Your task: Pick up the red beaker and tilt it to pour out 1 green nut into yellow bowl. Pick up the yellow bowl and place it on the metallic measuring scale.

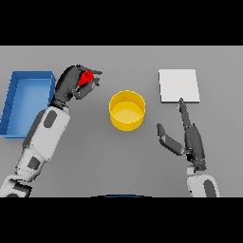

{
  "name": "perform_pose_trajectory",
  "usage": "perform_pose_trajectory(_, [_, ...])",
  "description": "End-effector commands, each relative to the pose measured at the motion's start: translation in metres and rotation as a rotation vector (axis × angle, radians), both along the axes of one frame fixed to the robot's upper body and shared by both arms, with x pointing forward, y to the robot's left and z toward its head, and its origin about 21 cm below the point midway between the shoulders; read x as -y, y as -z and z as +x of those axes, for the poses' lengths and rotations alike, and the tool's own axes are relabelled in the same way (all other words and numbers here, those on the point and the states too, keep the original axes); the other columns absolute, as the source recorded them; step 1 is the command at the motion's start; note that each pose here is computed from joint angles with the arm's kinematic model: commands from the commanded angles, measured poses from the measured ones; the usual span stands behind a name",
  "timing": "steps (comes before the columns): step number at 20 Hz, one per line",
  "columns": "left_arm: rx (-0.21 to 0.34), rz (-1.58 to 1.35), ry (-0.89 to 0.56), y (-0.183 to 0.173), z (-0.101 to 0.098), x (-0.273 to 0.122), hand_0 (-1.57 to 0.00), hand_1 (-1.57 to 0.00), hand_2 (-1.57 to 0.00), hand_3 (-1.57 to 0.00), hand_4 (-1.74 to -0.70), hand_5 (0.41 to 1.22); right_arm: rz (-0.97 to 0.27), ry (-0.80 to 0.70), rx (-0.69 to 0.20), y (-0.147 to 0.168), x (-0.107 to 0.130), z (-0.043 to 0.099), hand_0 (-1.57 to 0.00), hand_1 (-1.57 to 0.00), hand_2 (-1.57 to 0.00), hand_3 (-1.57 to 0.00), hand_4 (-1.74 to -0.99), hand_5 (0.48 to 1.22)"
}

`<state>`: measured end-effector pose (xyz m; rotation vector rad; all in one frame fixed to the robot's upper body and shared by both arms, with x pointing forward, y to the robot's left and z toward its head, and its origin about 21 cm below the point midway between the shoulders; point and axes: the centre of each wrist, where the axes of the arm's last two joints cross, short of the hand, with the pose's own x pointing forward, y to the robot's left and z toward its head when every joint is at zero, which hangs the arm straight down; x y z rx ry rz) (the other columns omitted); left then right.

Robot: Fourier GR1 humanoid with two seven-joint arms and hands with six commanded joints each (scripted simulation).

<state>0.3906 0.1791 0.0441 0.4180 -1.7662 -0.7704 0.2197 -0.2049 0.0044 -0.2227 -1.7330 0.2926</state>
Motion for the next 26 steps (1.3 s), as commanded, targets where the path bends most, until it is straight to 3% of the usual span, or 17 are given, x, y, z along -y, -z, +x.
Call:
perform_pose_trajectory(1, [-0.002, 0.032, 0.012, -0.002, -0.002, 0.002, -1.56, -1.56, -1.56, -1.55, -1.74, 1.127, 0.0, -0.001, 0.016, -0.004, 0.004, 0.002, 0.0, 0.0, 0.0, 0.0, -1.092, 0.667])
perform_pose_trajectory(6, [-0.001, 0.219, 0.063, -0.017, -0.004, 0.014, -1.56, -1.56, -1.56, -1.56, -1.74, 1.149, -0.004, -0.014, 0.009, -0.005, 0.003, -0.004, 0.0, 0.0, 0.0, 0.0, -1.096, 0.67])
perform_pose_trajectory(10, [0.052, 0.548, 0.182, -0.039, 0.004, 0.037, -1.57, -1.57, -1.57, -1.57, -1.74, 1.177, -0.008, -0.018, 0.015, -0.005, 0.003, -0.001, 0.0, 0.0, 0.0, 0.0, -1.056, 0.692])
perform_pose_trajectory(13, [0.074, 0.78, 0.252, -0.051, 0.01, 0.051, -1.57, -1.57, -1.57, -1.57, -1.74, 1.199, -0.01, -0.013, 0.009, -0.005, 0.002, -0.001, 0.0, 0.0, 0.0, 0.0, -1.068, 0.689])
perform_pose_trajectory(17, [0.082, 1.053, 0.327, -0.062, 0.019, 0.076, -1.57, -1.57, -1.57, -1.57, -1.58, 1.212, 0.013, -0.023, 0.012, -0.006, 0.001, 0.002, 0.0, 0.0, 0.0, 0.0, -1.063, 0.681])
perform_pose_trajectory(19, [0.078, 1.156, 0.351, -0.065, 0.02, 0.084, -1.57, -1.57, -1.57, -1.57, -1.64, 1.215, 0.022, -0.022, -0.004, -0.004, 0.004, 0.001, 0.0, 0.0, 0.0, 0.0, -1.057, 0.674])
perform_pose_trajectory(26, [0.175, 1.511, 0.39, -0.073, 0.026, 0.105, -1.57, -1.57, -1.57, -1.57, -1.72, 1.22, 0.015, -0.051, 0.007, -0.003, -0.001, -0.002, 0.0, 0.0, 0.0, 0.0, -1.063, 0.694])
